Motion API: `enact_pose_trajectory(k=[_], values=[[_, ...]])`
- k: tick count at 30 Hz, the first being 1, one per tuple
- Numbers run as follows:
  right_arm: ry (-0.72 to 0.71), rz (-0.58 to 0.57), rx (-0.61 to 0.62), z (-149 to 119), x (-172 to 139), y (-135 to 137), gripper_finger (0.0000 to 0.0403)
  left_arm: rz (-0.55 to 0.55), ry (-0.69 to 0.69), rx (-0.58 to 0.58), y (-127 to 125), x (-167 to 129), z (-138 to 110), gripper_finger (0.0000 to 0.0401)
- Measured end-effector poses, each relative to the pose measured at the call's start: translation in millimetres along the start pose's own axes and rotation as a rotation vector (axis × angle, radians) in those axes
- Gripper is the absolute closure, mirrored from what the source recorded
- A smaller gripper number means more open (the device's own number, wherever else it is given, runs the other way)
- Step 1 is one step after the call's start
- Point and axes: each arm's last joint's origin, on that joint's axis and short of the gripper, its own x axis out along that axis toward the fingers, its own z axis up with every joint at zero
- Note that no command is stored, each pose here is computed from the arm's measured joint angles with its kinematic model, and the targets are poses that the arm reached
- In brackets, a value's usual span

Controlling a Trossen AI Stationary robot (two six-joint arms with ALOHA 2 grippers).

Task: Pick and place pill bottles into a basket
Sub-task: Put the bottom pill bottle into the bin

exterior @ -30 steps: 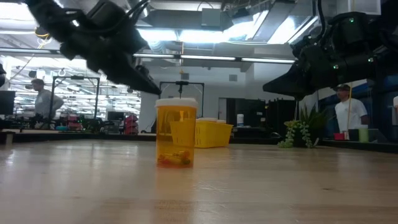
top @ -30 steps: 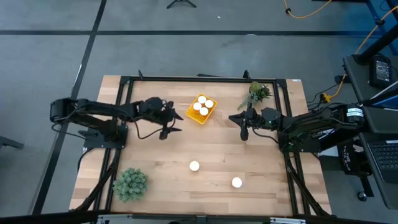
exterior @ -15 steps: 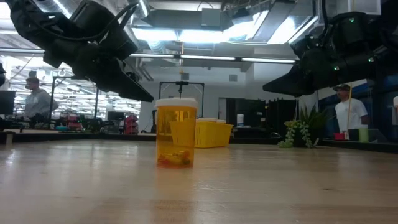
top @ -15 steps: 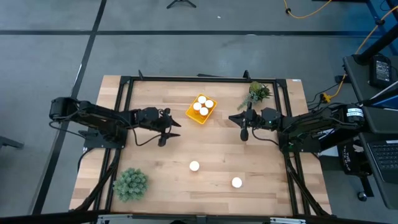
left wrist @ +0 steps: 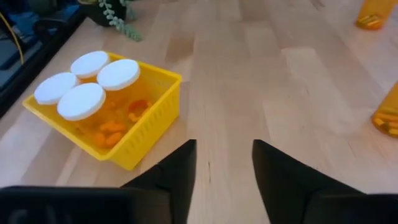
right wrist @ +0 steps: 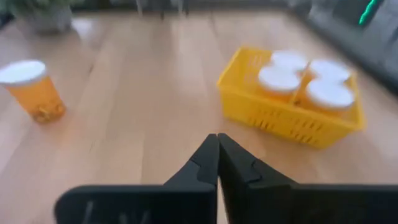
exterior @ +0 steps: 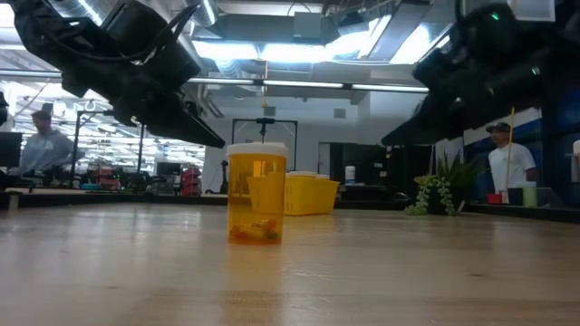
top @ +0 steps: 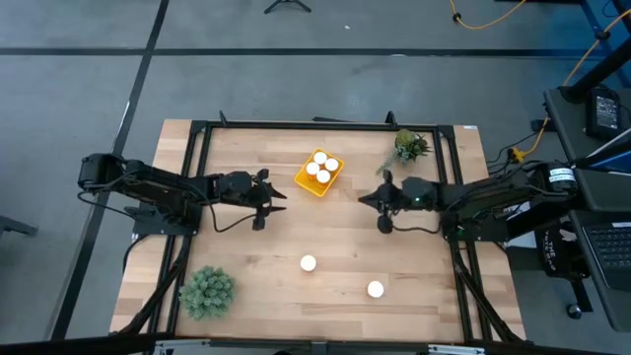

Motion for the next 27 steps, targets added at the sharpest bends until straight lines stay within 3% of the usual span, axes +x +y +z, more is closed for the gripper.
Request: enact_pose_trajectory(k=[5,12,16,27], values=[[0.147,0.019,-0.022,29.5,7.8,15.0,0.0388,-0.012,-0.015,-0.006,2.6,-0.1,0.9,0.0308],[0.219,0.044,-0.057,61.9,2.8,45.3,0.0398,-0.056,-0.041,-0.007,2.3,-0.2,2.8,0.0392],[0.255,-0.013,-0.069,66.6,-8.7,71.4,0.0400,-0.056,-0.045,0.011,2.3,-0.2,3.2,0.0397],[0.240,-0.036,0.115,49.3,-49.9,134.2,0.0401,-0.048,-0.044,0.002,2.6,-0.2,3.1,0.0399]])
